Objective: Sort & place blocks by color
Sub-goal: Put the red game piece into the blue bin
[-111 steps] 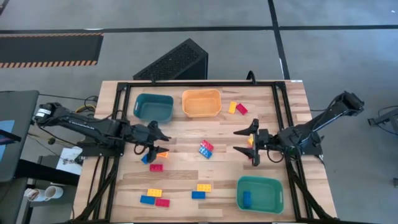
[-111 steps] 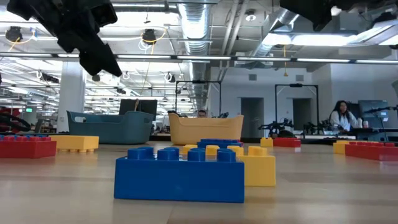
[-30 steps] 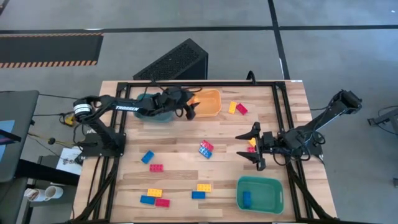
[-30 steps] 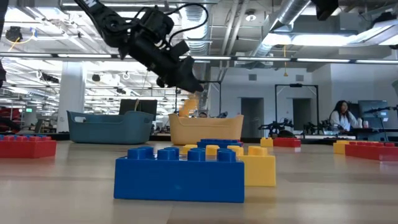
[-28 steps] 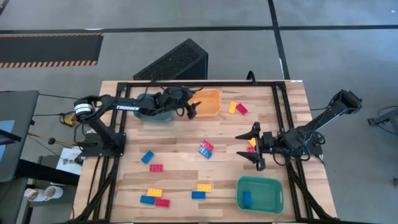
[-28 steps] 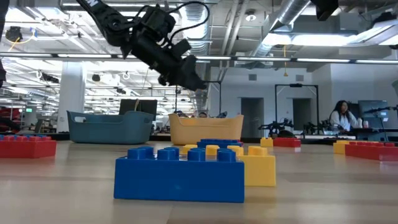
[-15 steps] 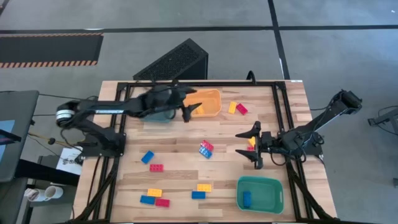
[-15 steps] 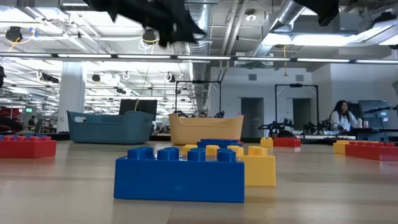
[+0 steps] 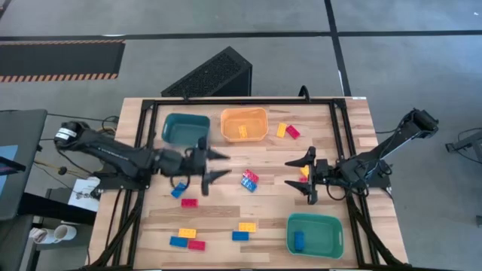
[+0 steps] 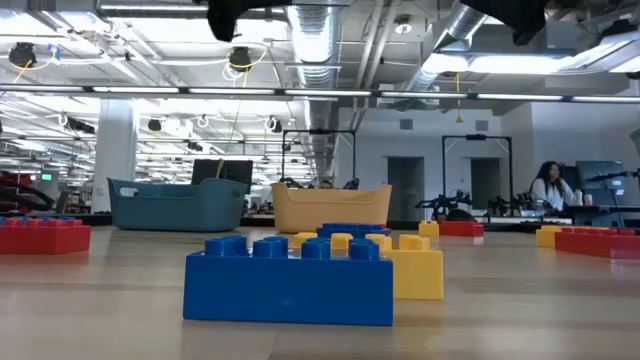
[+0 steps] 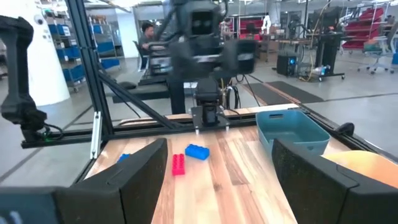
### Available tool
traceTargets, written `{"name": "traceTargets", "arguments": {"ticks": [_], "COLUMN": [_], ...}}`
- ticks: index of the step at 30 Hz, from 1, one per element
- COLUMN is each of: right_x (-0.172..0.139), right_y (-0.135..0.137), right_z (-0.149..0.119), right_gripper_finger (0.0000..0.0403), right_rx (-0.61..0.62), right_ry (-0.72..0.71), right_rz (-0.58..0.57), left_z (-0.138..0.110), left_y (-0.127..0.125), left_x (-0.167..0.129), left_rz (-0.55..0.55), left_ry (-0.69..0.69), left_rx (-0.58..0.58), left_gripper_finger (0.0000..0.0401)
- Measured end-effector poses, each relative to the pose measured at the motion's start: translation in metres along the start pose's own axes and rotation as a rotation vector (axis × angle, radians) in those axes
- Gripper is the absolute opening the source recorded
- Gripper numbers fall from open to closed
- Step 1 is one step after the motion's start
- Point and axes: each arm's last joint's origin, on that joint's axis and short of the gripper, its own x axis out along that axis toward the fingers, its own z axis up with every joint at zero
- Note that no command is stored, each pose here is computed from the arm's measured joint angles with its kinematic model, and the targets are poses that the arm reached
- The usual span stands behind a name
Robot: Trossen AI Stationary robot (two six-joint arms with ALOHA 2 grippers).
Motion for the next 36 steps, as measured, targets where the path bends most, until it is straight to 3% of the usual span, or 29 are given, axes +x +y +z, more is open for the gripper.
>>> {"name": "traceTargets", "arguments": {"ticks": [3, 10, 19, 36], "right_x": [0.0, 0.0, 0.0, 0.008], "right_y": [0.0, 0.0, -0.001, -0.014], "right_z": [-0.001, -0.001, -0.001, -0.002], "right_gripper_finger": [0.0311, 0.0311, 0.0311, 0.0311], "right_rx": [0.051, 0.107, 0.108, 0.118], "right_ry": [0.005, 0.008, 0.007, 0.011], "right_rz": [-0.003, 0.002, -0.026, -0.108], "left_z": [-0.006, -0.02, -0.044, -0.037], "left_y": [-0.022, -0.05, -0.046, -0.043], "left_x": [-0.012, -0.036, -0.042, -0.038], "left_rz": [-0.054, -0.001, 0.0, -0.059], "left_ry": [-0.062, -0.114, -0.06, -0.135], "left_rx": [-0.001, 0.045, 0.015, -0.045], "left_gripper_finger": [0.0183, 0.0161, 0.0146, 0.0141]}}
